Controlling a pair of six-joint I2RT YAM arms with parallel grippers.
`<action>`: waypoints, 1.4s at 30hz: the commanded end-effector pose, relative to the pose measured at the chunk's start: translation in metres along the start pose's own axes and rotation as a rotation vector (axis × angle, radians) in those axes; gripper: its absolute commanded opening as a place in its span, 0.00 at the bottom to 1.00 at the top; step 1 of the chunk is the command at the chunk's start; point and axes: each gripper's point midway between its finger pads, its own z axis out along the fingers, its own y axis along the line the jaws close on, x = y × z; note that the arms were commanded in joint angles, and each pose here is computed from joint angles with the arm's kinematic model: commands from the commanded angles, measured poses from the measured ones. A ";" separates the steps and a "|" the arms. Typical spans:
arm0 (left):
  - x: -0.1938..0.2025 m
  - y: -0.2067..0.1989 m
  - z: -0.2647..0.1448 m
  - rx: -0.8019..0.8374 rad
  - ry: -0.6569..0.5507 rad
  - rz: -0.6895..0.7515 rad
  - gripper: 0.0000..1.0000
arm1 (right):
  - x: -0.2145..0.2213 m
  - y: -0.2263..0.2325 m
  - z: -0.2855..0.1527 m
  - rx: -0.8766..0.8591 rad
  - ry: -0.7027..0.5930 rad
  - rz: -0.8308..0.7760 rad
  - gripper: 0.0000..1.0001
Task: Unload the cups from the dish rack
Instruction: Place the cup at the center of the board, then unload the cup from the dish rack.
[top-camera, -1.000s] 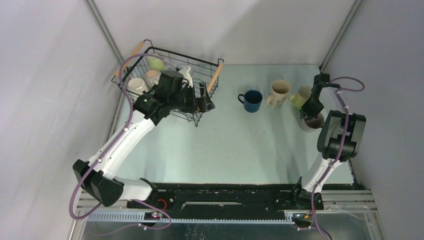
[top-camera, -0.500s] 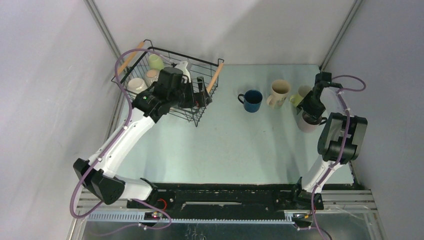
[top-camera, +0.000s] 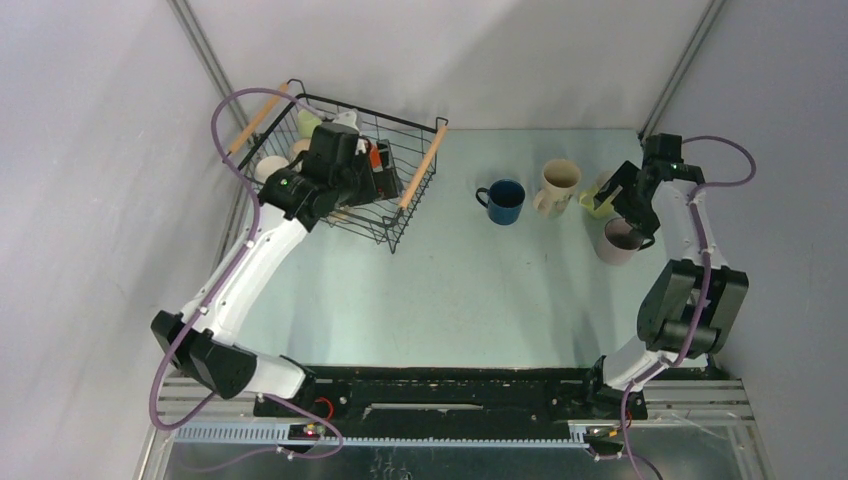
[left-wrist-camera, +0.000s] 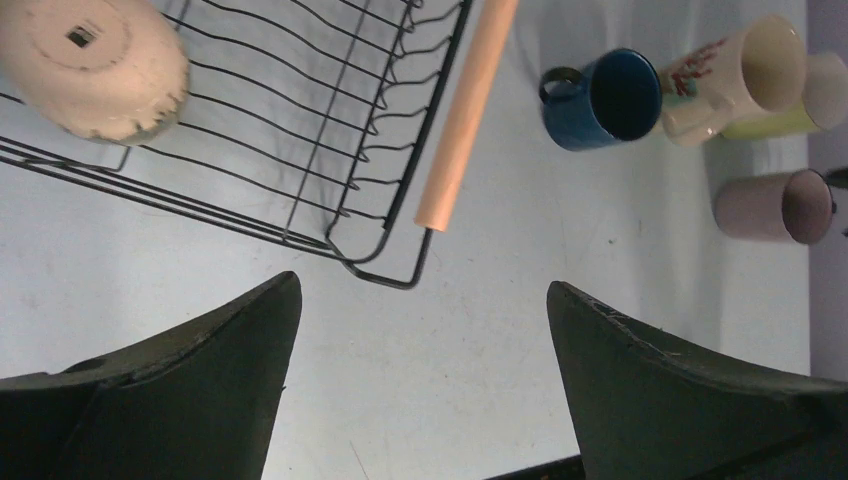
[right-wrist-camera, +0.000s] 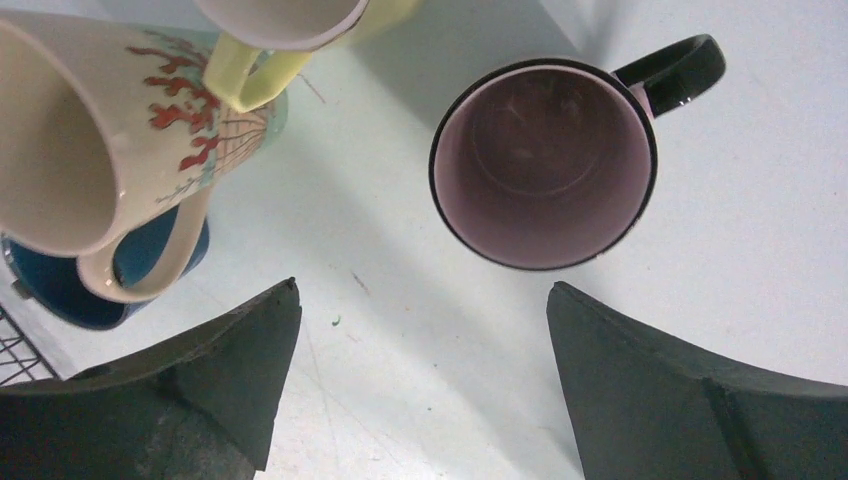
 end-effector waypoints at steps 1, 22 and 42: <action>-0.038 0.011 -0.007 -0.086 -0.091 -0.045 1.00 | 0.000 0.004 -0.036 -0.036 -0.061 -0.032 1.00; -0.126 0.094 0.093 -0.438 -0.132 -0.151 1.00 | 0.062 0.090 -0.137 -0.334 -0.184 -0.290 1.00; -0.188 0.144 0.196 -0.510 -0.324 -0.041 1.00 | 0.107 0.133 -0.163 -0.502 -0.162 -0.458 1.00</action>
